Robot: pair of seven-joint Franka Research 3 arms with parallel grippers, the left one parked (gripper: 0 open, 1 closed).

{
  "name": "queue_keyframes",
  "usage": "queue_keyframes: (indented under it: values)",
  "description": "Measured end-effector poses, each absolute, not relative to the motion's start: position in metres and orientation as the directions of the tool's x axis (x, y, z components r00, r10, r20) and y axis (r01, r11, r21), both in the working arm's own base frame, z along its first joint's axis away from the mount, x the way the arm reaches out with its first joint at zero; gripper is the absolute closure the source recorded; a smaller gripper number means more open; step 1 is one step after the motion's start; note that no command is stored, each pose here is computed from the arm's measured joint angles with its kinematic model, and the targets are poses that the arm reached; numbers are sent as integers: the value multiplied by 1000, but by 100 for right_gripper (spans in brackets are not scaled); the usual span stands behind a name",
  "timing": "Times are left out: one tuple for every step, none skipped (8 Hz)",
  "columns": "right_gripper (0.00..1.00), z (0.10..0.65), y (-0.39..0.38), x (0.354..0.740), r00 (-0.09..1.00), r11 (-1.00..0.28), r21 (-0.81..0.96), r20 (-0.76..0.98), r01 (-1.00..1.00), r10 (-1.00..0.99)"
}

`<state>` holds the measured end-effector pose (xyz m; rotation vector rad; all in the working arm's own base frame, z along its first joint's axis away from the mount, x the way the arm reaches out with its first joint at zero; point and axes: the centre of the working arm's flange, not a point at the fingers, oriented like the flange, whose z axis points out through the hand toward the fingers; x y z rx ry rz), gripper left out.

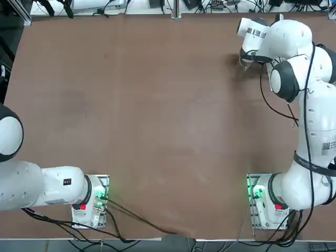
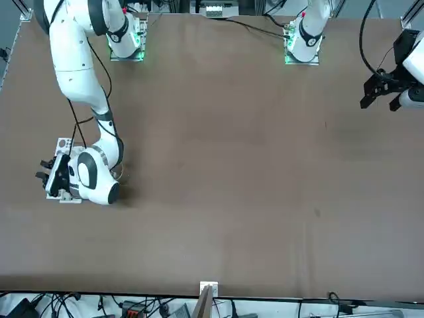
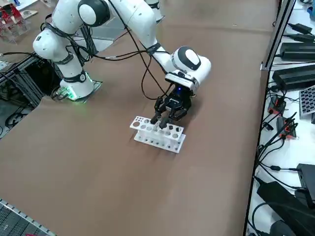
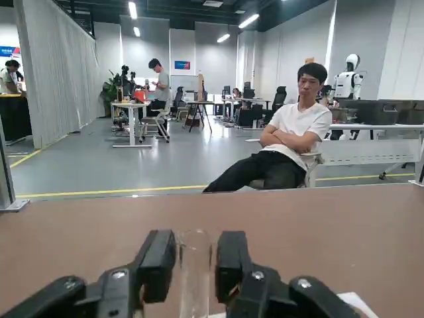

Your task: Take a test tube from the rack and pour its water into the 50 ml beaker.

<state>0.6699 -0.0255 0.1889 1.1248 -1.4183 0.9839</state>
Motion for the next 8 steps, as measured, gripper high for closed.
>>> queue_keyframes:
  values:
    - [39, 190, -24, 671, -33, 224, -2, 991, -975, -132]
    - [19, 196, -21, 673, -29, 218, 2, 990, -976, -137]
    - [0, 211, -16, 678, -11, 205, 20, 988, -979, -152]
    - [0, 232, -12, 683, 5, 192, 39, 985, -981, -171]
    - [0, 264, -5, 689, 30, 182, 72, 974, -981, -223]
    - [0, 301, 6, 692, 71, 165, 126, 950, -978, -304]
    - [0, 337, 18, 691, 130, 125, 190, 918, -974, -375]
    - [0, 370, 27, 688, 209, 68, 265, 872, -962, -443]
